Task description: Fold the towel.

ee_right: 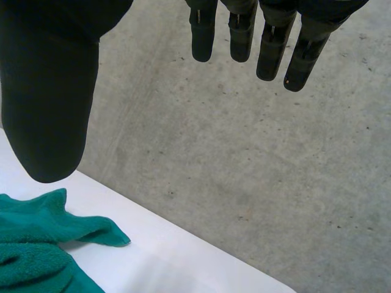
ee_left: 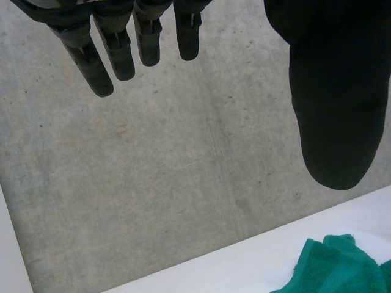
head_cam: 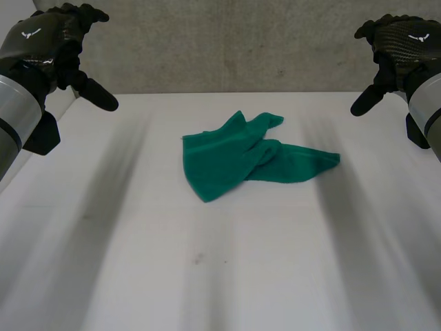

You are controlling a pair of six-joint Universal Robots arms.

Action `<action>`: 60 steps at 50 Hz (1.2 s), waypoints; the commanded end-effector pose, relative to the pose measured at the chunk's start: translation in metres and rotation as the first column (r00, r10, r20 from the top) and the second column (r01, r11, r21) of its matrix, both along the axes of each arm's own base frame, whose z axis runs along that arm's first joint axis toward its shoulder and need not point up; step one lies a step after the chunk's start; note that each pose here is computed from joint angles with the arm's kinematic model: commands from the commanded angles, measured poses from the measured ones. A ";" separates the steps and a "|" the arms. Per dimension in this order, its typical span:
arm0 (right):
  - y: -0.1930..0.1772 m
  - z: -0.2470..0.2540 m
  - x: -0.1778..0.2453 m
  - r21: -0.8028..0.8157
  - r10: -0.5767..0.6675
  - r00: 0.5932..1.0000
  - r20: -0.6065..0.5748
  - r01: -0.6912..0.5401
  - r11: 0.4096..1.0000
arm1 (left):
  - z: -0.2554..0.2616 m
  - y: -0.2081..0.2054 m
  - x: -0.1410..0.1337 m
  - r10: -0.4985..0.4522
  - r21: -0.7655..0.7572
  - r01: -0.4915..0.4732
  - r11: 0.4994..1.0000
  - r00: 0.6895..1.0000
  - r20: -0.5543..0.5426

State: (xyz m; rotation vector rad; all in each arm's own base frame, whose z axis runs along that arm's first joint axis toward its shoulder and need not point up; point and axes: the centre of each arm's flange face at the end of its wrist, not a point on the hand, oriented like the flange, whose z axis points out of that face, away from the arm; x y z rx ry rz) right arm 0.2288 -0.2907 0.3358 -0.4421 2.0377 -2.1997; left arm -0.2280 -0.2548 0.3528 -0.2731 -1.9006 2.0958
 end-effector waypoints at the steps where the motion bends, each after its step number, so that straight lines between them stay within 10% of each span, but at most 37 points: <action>1: 0.001 -0.003 0.006 0.006 0.058 0.998 -0.031 -0.058 0.998 | -0.005 -0.002 -0.001 -0.002 -0.005 0.002 1.000 1.000 -0.002; 14: -0.009 -0.057 0.023 0.163 0.223 0.935 -0.277 -0.183 0.969 | -0.020 -0.008 -0.005 -0.007 0.001 0.007 1.000 1.000 0.002; 30: -0.079 -0.163 0.070 0.391 0.287 0.948 0.136 -0.317 0.864 | -0.034 -0.013 -0.009 -0.013 0.037 0.013 0.999 1.000 0.015; 60: -0.125 -0.201 0.102 0.346 0.287 0.942 0.174 -0.332 0.878 | -0.060 -0.024 -0.017 -0.022 0.062 0.016 0.998 0.995 0.101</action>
